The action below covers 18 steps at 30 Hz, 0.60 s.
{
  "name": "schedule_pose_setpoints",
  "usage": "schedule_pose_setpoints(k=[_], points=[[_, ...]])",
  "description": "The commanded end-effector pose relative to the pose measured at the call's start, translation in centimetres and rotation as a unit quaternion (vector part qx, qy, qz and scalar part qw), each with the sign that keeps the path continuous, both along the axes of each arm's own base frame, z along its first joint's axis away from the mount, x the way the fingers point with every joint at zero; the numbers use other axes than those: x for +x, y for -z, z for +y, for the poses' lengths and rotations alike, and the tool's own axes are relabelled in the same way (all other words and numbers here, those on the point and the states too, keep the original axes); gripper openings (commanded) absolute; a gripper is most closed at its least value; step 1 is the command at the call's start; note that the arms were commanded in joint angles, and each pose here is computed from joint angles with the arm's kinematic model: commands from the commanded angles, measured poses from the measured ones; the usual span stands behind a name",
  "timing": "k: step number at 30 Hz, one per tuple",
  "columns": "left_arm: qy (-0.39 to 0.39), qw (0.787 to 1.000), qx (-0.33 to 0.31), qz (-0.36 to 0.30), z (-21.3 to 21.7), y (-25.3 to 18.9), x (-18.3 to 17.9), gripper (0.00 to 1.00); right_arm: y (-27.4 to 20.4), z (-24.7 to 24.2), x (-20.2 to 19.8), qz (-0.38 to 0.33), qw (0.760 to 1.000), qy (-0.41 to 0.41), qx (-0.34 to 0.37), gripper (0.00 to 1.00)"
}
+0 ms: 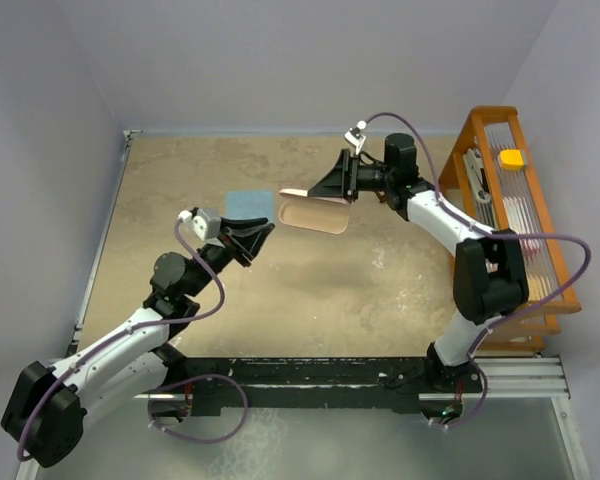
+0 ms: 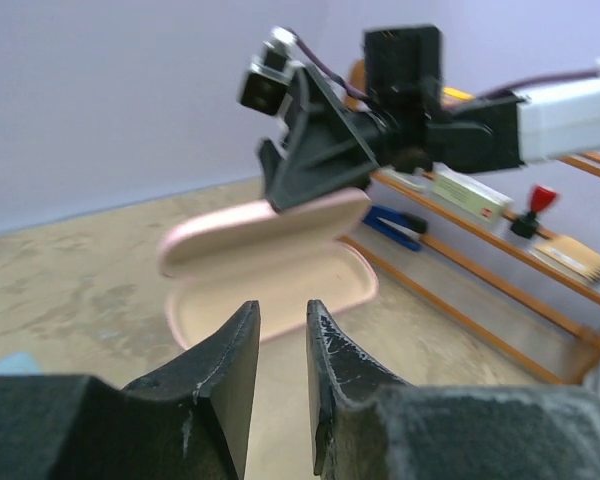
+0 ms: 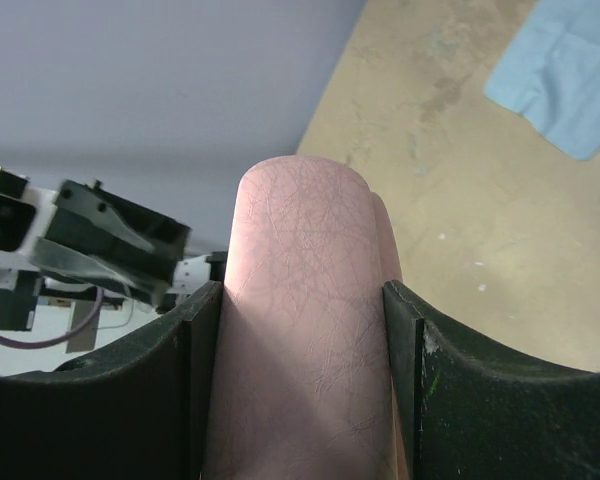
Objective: Organize the sunglasses
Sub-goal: Place the sunglasses case at the center of the board.
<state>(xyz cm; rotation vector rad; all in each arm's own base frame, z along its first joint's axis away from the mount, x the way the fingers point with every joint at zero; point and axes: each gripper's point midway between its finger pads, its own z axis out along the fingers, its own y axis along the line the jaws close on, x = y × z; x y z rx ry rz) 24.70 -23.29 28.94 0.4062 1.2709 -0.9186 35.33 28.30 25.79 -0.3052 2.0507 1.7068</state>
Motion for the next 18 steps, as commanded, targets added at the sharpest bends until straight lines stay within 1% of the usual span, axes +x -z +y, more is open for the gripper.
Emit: schedule_pose_setpoints(k=[1,5,8,12,18], points=[[-0.097,0.993,-0.067,0.009,3.5,-1.3,2.7,0.23,2.9,-0.1,1.1,-0.034,0.999,-0.005,-0.032,0.0],[-0.108,0.99,-0.078,0.036,3.9,-0.4,4.0,0.24,6.5,-0.2,2.5,-0.027,0.997,0.003,-0.069,0.0],[-0.103,0.99,-0.091,0.038,4.2,-0.3,4.2,0.24,8.8,0.0,3.4,-0.021,0.996,-0.002,-0.084,0.0],[-0.102,0.99,-0.091,0.047,4.1,0.3,4.7,0.24,11.1,0.3,4.5,-0.013,0.996,-0.005,-0.088,0.0],[-0.101,0.99,-0.091,0.049,4.3,0.5,4.9,0.25,13.1,1.0,5.8,-0.004,0.996,-0.024,-0.081,0.0]])
